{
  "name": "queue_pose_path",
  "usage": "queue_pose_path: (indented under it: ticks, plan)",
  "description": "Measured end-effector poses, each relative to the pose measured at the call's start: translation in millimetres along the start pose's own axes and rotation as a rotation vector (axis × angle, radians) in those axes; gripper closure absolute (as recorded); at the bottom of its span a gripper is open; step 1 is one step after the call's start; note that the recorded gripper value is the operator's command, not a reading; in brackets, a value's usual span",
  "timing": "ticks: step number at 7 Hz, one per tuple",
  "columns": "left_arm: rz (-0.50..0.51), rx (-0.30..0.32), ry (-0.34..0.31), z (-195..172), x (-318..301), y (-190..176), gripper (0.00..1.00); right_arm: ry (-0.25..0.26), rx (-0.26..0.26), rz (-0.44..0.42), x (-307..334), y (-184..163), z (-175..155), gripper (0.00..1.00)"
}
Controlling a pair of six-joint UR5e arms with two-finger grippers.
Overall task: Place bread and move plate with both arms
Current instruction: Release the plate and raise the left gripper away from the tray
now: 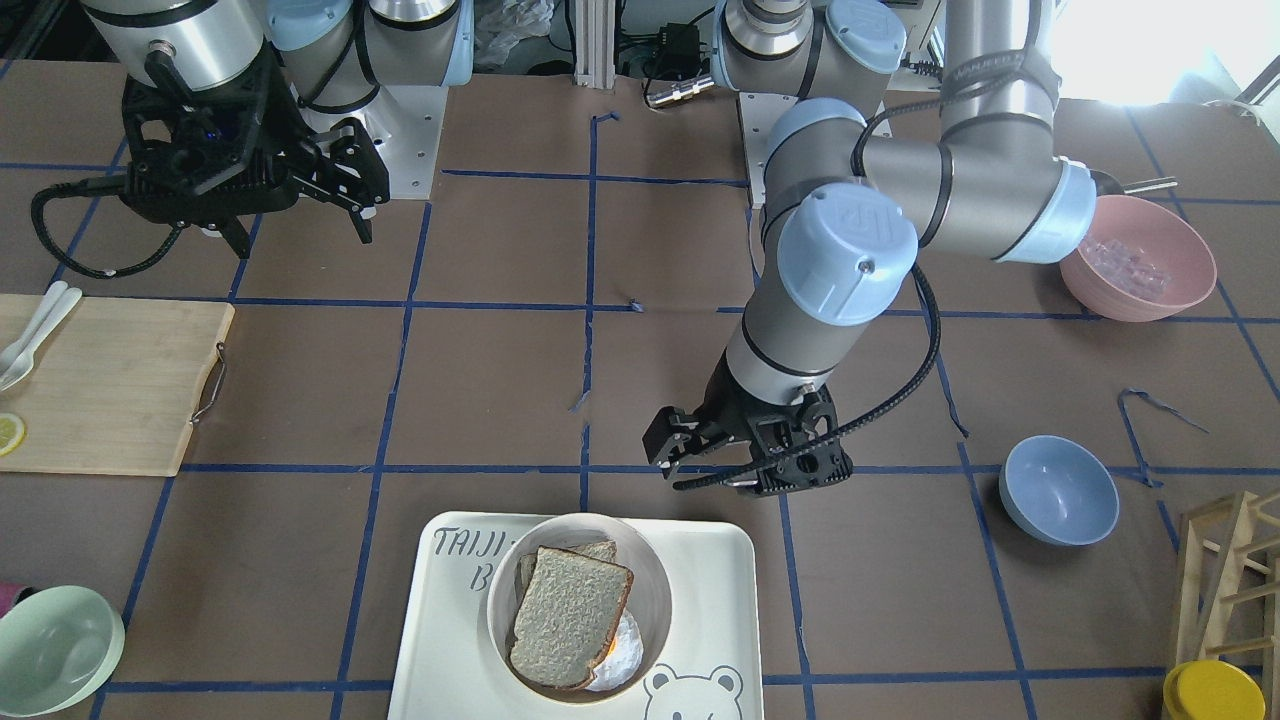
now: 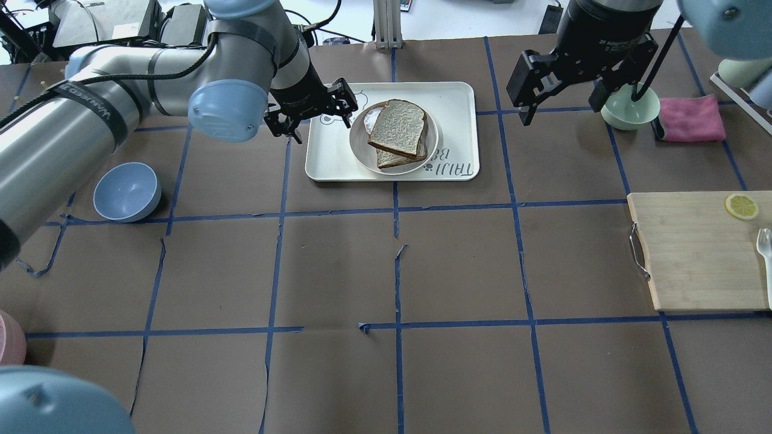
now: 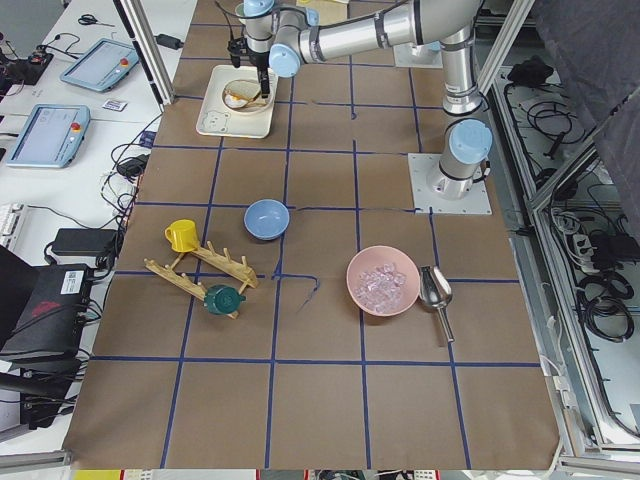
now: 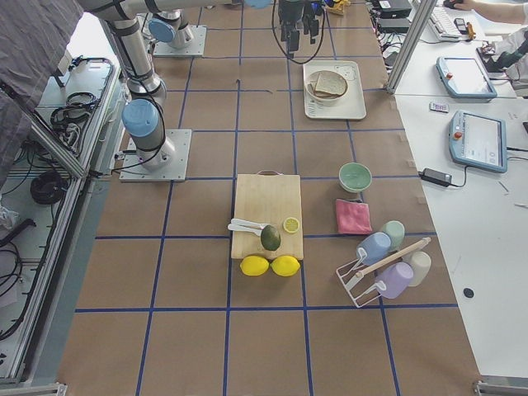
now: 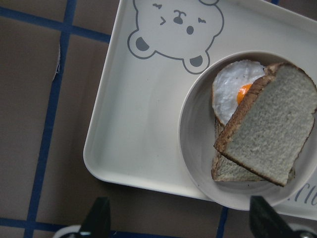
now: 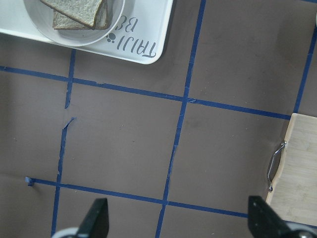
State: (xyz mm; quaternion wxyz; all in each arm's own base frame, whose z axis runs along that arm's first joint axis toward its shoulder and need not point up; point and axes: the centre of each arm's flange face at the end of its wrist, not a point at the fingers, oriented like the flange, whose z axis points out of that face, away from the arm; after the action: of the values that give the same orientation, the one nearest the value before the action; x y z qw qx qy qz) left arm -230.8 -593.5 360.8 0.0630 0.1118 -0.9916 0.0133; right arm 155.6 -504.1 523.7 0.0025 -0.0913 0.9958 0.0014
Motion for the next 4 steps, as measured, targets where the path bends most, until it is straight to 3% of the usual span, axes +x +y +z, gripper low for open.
queue_pose_path:
  ticks: [4]
  plan:
    - [0.067, -0.116, -0.127, -112, -40, 88, 0.0, 0.0, -0.001, 0.0, 0, 0, 0, 0.0]
